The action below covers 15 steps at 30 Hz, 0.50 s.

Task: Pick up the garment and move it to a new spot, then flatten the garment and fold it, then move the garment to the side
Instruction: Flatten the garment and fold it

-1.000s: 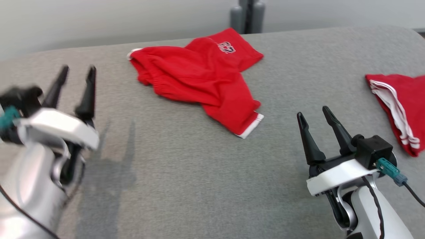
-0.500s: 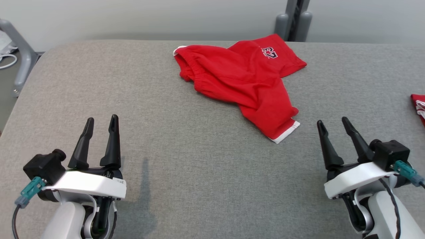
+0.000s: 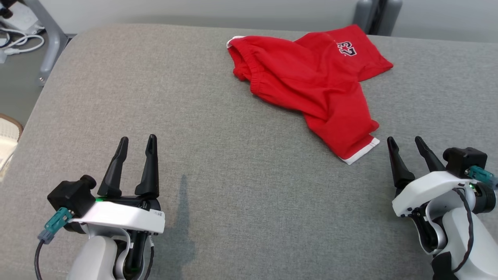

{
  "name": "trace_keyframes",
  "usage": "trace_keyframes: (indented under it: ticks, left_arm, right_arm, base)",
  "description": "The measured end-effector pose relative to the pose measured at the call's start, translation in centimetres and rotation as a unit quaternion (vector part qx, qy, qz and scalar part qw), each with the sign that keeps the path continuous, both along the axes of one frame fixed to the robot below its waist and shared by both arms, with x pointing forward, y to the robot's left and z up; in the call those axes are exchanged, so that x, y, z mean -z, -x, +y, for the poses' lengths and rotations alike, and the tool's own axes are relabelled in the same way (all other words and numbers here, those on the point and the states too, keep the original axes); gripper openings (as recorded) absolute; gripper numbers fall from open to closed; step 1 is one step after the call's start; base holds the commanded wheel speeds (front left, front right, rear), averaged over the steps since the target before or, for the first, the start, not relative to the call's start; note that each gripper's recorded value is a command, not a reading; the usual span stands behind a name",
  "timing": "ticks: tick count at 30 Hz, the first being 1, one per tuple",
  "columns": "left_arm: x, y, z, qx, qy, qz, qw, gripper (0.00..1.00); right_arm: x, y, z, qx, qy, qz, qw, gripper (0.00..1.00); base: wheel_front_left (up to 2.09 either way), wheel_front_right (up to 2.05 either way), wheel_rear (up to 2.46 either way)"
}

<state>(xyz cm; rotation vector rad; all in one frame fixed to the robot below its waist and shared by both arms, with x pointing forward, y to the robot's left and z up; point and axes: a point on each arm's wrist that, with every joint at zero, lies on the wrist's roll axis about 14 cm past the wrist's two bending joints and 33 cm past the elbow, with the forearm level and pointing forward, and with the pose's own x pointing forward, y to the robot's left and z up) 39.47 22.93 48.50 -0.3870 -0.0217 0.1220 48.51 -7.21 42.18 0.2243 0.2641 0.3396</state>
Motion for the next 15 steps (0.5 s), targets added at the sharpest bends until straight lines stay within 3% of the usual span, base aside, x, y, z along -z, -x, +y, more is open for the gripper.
trace_keyframes:
  ticks: [15]
  left_arm:
    - [0.9, 0.3, 1.3, -0.019, -0.005, 0.011, 1.0, 1.0]
  right_arm:
    - [4.2, -0.7, 3.0, -0.038, 0.016, 0.072, 0.997, 1.0]
  base:
    - [0.0, 0.0, 0.0]
